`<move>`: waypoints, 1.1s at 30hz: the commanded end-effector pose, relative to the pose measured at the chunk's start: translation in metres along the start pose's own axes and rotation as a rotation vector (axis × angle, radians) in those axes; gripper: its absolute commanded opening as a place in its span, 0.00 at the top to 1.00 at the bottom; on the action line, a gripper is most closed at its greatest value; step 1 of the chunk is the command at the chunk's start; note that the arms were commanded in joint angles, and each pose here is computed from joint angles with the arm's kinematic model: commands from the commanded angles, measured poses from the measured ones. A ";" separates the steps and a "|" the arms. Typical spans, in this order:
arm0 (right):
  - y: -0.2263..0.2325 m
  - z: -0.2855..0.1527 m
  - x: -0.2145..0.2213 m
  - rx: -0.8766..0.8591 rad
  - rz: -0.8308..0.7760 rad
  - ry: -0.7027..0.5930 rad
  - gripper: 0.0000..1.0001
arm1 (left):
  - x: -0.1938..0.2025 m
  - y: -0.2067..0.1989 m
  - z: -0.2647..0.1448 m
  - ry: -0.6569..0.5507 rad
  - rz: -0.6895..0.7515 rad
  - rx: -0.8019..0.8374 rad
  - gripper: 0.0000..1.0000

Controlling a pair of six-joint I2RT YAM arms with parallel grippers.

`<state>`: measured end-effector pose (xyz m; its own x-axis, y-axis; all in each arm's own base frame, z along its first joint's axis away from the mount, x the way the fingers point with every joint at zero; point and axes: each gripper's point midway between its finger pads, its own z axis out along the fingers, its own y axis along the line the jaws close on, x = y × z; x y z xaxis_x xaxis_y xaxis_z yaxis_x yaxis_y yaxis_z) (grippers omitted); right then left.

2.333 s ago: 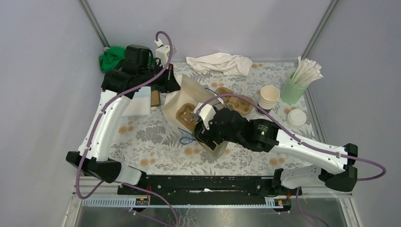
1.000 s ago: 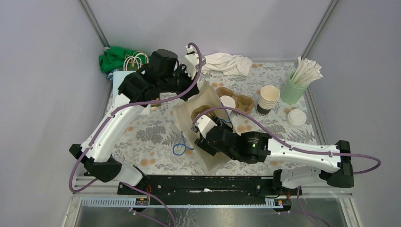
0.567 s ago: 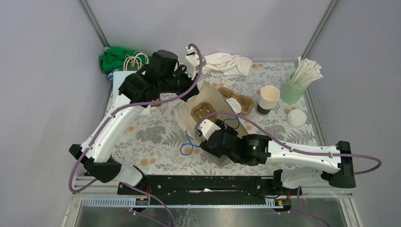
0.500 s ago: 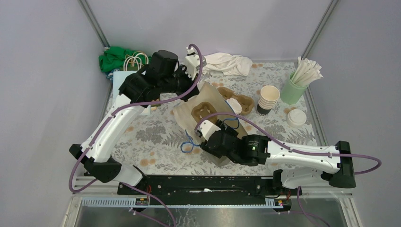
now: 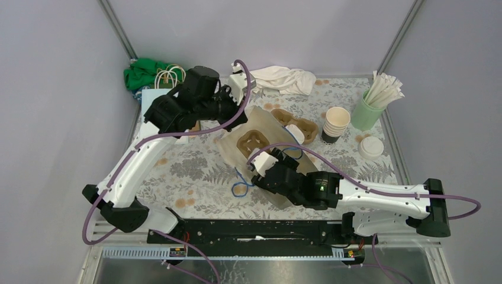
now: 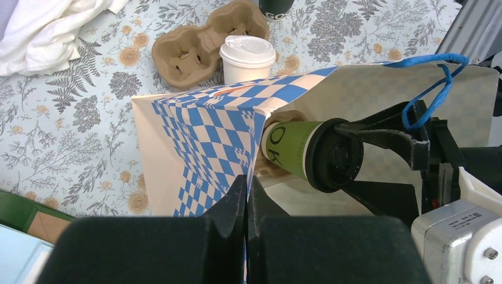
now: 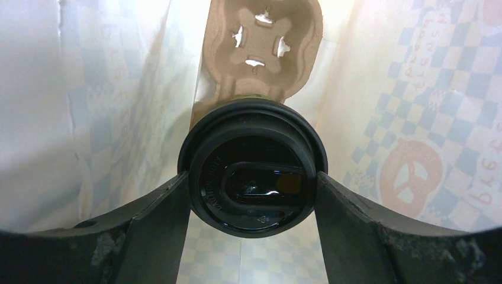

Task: Pack the takeout coffee
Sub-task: Place the coffee cup on the cup tray.

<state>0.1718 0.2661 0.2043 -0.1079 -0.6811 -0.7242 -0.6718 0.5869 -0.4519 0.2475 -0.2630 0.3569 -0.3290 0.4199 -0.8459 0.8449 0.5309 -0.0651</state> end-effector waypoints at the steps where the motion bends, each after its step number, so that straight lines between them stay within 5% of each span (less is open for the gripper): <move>1: -0.001 0.003 -0.011 0.029 -0.010 -0.038 0.69 | -0.010 -0.011 -0.014 -0.066 0.046 0.037 1.00; 19: 0.021 0.005 0.023 -0.083 -0.028 0.000 0.69 | -0.001 -0.022 -0.032 -0.092 0.013 0.050 1.00; 33: 0.023 -0.001 -0.007 -0.079 -0.032 -0.172 0.71 | -0.019 -0.042 -0.059 -0.208 0.012 0.102 1.00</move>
<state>0.1556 0.2705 0.1862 -0.0261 -0.6441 -0.7645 -0.7412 0.5257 -0.4175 0.2008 -0.2427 0.3746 -0.3118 0.3402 -0.8872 0.8625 0.4930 -0.1141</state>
